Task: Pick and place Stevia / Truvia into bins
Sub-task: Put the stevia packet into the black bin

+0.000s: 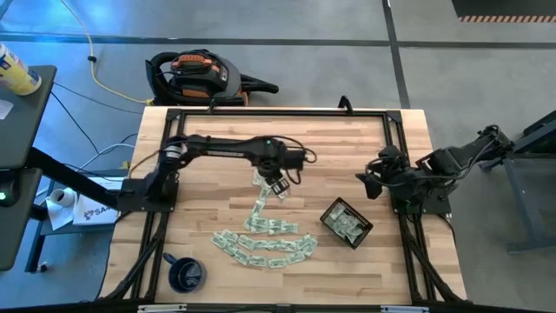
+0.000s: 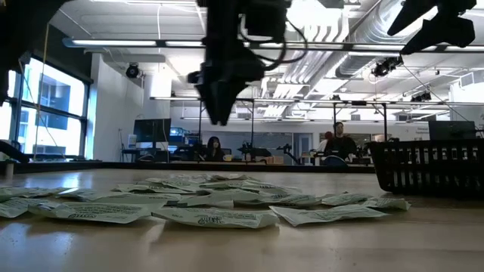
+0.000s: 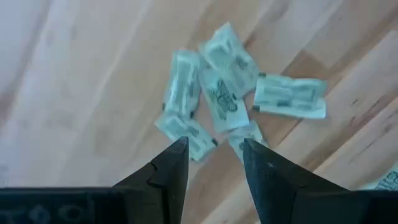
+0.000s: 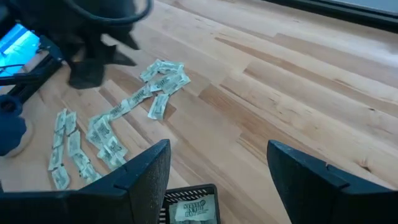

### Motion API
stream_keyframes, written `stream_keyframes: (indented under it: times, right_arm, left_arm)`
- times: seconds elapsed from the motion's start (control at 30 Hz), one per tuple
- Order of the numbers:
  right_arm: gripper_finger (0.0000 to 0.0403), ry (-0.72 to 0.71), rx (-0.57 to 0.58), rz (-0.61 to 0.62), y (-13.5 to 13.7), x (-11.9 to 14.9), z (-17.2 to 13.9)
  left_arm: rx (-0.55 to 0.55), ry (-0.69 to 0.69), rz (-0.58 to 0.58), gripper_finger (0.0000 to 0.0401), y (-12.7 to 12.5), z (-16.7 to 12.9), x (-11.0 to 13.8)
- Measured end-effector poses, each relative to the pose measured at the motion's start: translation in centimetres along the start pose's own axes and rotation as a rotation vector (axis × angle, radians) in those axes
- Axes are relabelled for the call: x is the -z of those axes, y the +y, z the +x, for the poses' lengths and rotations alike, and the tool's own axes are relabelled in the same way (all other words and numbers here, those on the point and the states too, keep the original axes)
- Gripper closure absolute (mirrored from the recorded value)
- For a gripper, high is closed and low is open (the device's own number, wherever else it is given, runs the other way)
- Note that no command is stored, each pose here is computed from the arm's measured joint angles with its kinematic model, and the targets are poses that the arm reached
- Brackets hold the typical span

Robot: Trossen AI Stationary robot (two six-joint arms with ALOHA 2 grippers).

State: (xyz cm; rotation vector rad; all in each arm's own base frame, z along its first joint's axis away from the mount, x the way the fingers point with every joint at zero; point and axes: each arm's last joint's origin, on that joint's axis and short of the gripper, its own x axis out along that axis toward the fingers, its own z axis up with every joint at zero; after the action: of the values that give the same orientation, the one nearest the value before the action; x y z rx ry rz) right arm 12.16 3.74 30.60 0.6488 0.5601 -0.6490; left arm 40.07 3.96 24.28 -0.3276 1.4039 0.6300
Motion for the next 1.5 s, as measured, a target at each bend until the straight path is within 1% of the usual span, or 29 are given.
stream_keyframes:
  times: [0.1,0.2,0.27,0.37,0.47,0.5,0.6,0.77,0.87,0.93,1.0,1.07,1.1,1.17,1.23,1.3,1.4,1.47,1.5]
  right_arm:
    - [0.0146,0.015,0.02,-0.007,0.1,0.1,0.4]
    - [0.0146,0.022,0.033,-0.011,0.3,0.1,0.6]
    - [0.0146,0.022,0.037,-0.015,0.4,0.2,0.7]
    - [0.0146,0.013,0.046,-0.015,0.4,0.1,0.8]
    - [0.0146,0.008,0.057,-0.003,0.3,-0.1,0.9]
    - [0.0146,0.007,0.061,0.001,0.2,-0.1,1.0]
    - [0.0146,0.013,0.067,0.018,0.2,-0.3,1.1]
    - [0.0146,0.016,0.07,0.033,0.1,-0.4,1.2]
    - [0.0146,0.016,0.07,0.042,0.1,-0.5,1.2]
    - [0.0146,0.015,0.073,0.046,0.1,-0.5,1.3]
    - [0.0146,0.015,0.074,0.047,0.1,-0.5,1.3]
    - [0.0146,0.014,0.071,0.048,0.1,-0.5,1.3]
    - [0.0146,0.011,0.068,0.051,0.1,-0.6,1.3]
    - [0.0146,-0.006,0.054,0.061,0.3,-0.6,1.3]
    - [0.0146,-0.031,0.028,0.065,0.6,-0.7,1.2]
    - [0.0146,-0.059,0.003,0.063,0.8,-0.8,1.0]
    - [0.0146,-0.083,-0.029,0.072,1.0,-0.9,0.7]
    - [0.0146,-0.086,-0.051,0.074,1.1,-0.9,0.5]
    - [0.0146,-0.088,-0.065,0.077,1.2,-0.9,0.4]
  left_arm:
    - [0.069,-0.014,-0.085,0.0217,1.5,1.6,1.1]
    - [0.108,0.013,-0.174,0.0217,3.3,3.4,2.7]
    - [0.119,0.026,-0.213,0.0217,4.0,4.2,3.8]
    - [0.127,0.016,-0.233,0.0217,4.3,5.7,4.9]
    - [0.198,-0.018,-0.25,0.0217,4.0,7.0,5.1]
    - [0.203,-0.023,-0.253,0.0217,4.0,7.3,5.2]
    - [0.18,-0.019,-0.281,0.0217,3.9,8.9,5.7]
    - [0.158,-0.019,-0.273,0.0221,4.0,10.6,6.1]
    - [0.117,-0.032,-0.242,0.0248,4.1,10.9,6.2]
    - [0.084,-0.055,-0.226,0.0284,4.1,11.0,6.1]
    - [0.038,-0.077,-0.224,0.033,4.3,11.0,6.0]
    - [0.009,-0.098,-0.207,0.0371,4.3,10.5,5.5]
    - [0.008,-0.104,-0.197,0.0375,4.2,10.2,5.2]
    - [0.031,-0.127,-0.179,0.0373,3.5,9.4,4.4]
    - [0.066,-0.177,-0.151,0.0359,2.5,7.7,3.3]
    - [0.169,-0.299,-0.07,0.0354,0.3,4.7,1.9]
    - [0.304,-0.51,0.103,0.0371,-3.3,0.1,0.9]
    - [0.386,-0.67,0.177,0.0376,-6.0,-2.2,0.2]
    - [0.431,-0.719,0.197,0.0376,-7.1,-2.9,-0.1]
